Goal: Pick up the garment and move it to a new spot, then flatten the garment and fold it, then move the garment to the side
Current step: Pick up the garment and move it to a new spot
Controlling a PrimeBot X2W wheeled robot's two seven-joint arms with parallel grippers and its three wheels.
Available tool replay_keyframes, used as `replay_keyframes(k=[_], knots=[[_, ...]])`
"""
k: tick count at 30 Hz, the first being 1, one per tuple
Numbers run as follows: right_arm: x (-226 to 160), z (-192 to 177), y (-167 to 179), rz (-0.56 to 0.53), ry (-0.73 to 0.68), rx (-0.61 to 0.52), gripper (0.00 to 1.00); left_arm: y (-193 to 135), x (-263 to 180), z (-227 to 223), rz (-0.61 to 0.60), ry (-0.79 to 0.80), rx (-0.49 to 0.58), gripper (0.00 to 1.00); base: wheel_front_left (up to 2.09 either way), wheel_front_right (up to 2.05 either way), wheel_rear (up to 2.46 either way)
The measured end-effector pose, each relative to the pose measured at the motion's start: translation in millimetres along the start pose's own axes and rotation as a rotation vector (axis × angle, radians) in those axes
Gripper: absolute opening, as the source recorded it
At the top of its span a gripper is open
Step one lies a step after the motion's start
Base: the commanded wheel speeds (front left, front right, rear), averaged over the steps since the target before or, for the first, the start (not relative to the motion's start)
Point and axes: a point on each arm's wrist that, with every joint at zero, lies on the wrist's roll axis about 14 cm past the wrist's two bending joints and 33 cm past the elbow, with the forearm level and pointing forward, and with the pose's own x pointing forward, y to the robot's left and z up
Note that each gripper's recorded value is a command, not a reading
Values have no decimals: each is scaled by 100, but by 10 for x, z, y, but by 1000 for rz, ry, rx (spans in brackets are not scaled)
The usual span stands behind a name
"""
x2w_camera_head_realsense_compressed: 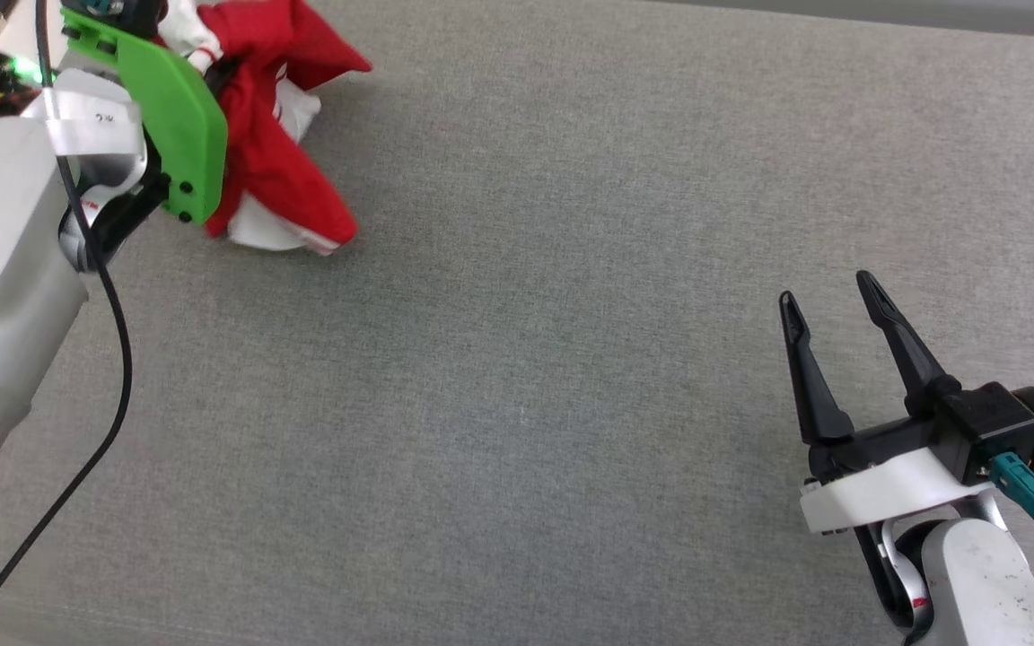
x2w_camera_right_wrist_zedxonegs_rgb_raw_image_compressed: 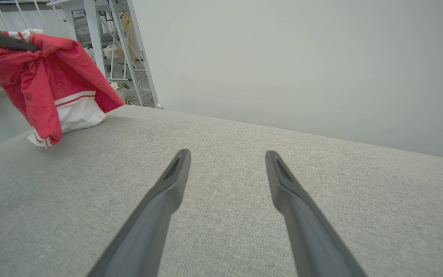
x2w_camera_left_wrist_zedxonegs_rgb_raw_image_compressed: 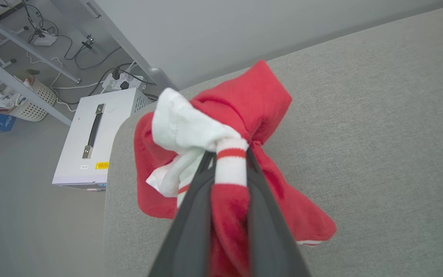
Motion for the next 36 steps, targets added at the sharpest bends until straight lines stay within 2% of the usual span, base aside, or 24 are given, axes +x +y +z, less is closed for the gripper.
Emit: replay_keyframes(k=[5,10,15,20,26,31,36], knots=[[-62,149,-44,-29,-32,-7,100,-305,-37,688,-62,-178,124,0,0,0,0],[-162,225,-181,-81,-44,-16,100,-996,33,1258,-202,-324,237,0,0,0,0],[-278,245,-383,-149,-41,-29,100,-1784,132,1460,-366,-406,309,0,0,0,0],[-398,236,-639,-229,-31,-49,100,-2642,276,1247,-545,-405,338,0,0,0,0],[-499,214,-867,-300,-20,-63,100,-3462,371,384,-728,-253,291,0,0,0,0],[-558,188,-1041,-351,-12,-69,100,-3800,322,-153,-811,-148,270,0,0,0,0],[-576,154,-1085,-365,-2,-67,100,-4013,183,-485,-876,-76,266,0,0,0,0]])
